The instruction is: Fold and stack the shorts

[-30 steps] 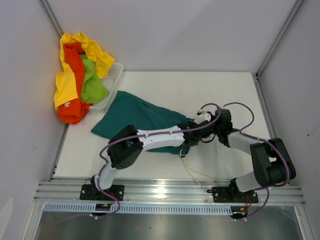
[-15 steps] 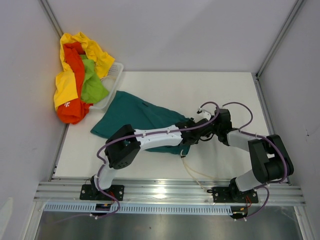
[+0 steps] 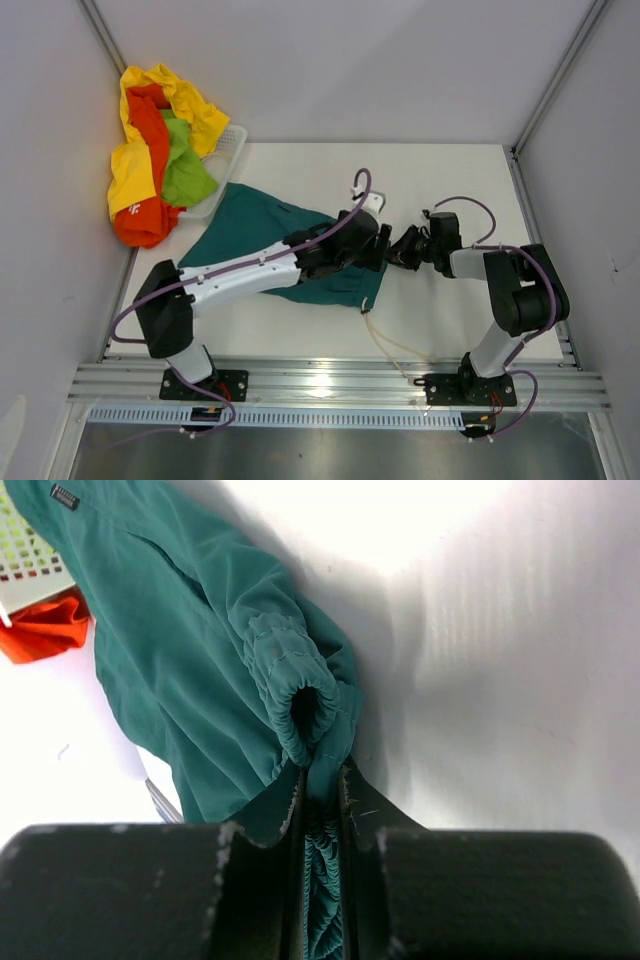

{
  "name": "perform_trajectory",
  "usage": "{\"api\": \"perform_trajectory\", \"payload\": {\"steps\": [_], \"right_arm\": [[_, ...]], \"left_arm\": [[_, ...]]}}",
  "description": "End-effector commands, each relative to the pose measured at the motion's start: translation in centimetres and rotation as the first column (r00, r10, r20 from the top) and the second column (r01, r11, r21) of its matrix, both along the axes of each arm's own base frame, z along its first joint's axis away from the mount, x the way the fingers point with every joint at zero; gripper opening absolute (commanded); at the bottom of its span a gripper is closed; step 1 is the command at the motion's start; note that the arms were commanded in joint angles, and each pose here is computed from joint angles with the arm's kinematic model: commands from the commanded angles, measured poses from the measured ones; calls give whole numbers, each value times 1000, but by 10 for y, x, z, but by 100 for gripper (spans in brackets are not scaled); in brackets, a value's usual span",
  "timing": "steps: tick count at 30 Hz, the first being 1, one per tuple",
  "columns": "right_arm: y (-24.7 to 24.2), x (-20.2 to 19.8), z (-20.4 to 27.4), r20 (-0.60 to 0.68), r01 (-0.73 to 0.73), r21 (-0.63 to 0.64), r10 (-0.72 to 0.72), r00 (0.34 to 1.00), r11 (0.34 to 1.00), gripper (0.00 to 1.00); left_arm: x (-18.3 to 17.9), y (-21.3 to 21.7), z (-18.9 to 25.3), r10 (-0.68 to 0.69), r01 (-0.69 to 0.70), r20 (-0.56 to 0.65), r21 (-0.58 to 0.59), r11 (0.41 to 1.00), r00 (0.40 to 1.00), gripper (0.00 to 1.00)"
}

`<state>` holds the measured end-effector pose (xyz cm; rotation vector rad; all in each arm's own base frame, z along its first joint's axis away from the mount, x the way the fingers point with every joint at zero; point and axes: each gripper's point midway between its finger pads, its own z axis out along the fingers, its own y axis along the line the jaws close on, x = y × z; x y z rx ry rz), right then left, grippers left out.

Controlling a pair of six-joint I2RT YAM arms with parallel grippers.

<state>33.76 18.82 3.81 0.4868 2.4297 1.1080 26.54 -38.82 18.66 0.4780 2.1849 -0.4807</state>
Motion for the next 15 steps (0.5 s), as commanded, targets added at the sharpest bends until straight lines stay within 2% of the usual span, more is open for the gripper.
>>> {"api": "perform_trajectory", "payload": {"steps": [1, 2, 3, 5, 8, 9, 11, 12, 14, 15], "right_arm": [[6, 4, -3, 46, -63, 10, 63, 997, 998, 8], [7, 3, -4, 43, -68, 16, 67, 997, 998, 8], [7, 3, -3, 47, -69, 17, 68, 997, 997, 8], [8, 2, -4, 46, -73, 16, 73, 996, 997, 8], [8, 3, -3, 56, -77, 17, 76, 996, 997, 8], [7, 3, -4, 53, -76, 17, 75, 996, 997, 9], [9, 2, -4, 56, -86, 33, 84, 995, 996, 10], [11, 1, -4, 57, -91, 38, 89, 994, 995, 11], [12, -1, -4, 67, -104, 50, 101, 993, 993, 16], [14, -3, -3, 72, -118, 58, 113, 991, 991, 23]], "left_arm": [[0, 25, -35, 30, -31, -79, -11, 999, 996, 72], [5, 32, -40, 53, -55, -87, -16, 998, 995, 70], [1, 46, -65, 70, -69, -106, 18, 997, 992, 70], [5, 62, -86, 113, -107, -109, 65, 992, 988, 69], [4, 73, -116, 139, -123, -128, 131, 984, 982, 59], [5, 73, -122, 144, -125, -131, 142, 982, 981, 50], [6, 72, -135, 152, -127, -146, 168, 978, 978, 42], [8, 70, -137, 153, -128, -146, 166, 978, 977, 38], [10, 66, -142, 154, -127, -154, 169, 977, 976, 36], [12, 62, -141, 151, -124, -156, 166, 978, 976, 34]]}}
